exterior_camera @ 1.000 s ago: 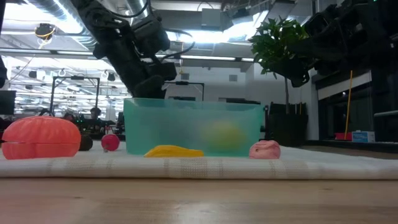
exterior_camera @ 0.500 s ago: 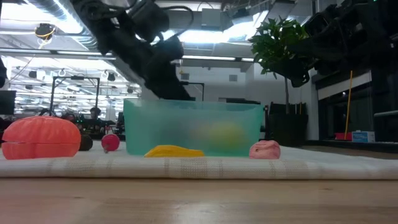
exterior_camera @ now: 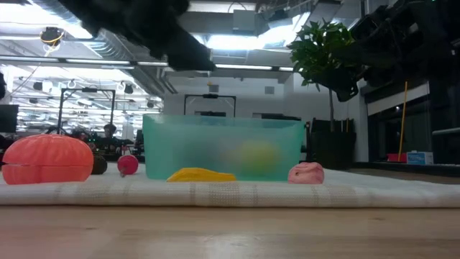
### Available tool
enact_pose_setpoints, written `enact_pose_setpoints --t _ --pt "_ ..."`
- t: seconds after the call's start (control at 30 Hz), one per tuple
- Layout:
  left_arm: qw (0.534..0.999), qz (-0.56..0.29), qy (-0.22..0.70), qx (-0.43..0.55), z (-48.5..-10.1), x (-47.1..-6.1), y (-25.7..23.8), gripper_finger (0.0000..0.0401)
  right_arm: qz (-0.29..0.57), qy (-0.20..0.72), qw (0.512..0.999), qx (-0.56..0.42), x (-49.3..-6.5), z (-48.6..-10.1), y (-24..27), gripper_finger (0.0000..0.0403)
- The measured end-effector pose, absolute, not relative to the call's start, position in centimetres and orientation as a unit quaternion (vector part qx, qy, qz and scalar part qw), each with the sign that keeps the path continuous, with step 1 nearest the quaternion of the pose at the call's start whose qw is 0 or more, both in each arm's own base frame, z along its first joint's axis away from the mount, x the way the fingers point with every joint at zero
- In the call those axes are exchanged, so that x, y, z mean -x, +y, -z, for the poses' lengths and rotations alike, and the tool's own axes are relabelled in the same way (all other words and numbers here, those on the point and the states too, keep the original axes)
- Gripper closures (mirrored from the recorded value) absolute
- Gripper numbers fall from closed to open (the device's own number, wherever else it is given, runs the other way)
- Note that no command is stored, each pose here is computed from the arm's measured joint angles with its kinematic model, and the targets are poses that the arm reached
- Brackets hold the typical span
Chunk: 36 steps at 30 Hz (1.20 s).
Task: Pick and placing Produce into tupperware
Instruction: Put the green peas into the blue bin
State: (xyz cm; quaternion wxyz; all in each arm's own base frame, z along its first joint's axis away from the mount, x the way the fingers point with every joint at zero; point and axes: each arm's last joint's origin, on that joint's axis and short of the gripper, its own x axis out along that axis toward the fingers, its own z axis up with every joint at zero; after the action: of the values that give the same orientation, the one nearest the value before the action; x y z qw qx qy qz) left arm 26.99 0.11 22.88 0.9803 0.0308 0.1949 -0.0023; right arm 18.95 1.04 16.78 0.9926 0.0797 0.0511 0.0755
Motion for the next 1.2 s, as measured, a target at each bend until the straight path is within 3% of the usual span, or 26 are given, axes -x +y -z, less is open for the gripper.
enact_pose_setpoints --t 0.47,0.97,1.2 --pt "0.996 0.005 0.088 -0.03 -22.9 -19.5 -3.4 0.0109 -0.076 0.047 0.993 -0.076 -19.0 -16.9 1.0 0.0088" --pt "0.996 0.026 0.074 -0.031 -20.7 -17.1 -5.9 0.0109 -0.082 0.018 0.996 -0.018 -18.8 -17.5 1.0 0.0088" --pt "0.996 -0.011 0.08 -0.029 -20.5 -16.4 -7.2 0.0109 -0.17 0.008 0.985 -0.009 -17.7 -18.5 2.1 0.0088"
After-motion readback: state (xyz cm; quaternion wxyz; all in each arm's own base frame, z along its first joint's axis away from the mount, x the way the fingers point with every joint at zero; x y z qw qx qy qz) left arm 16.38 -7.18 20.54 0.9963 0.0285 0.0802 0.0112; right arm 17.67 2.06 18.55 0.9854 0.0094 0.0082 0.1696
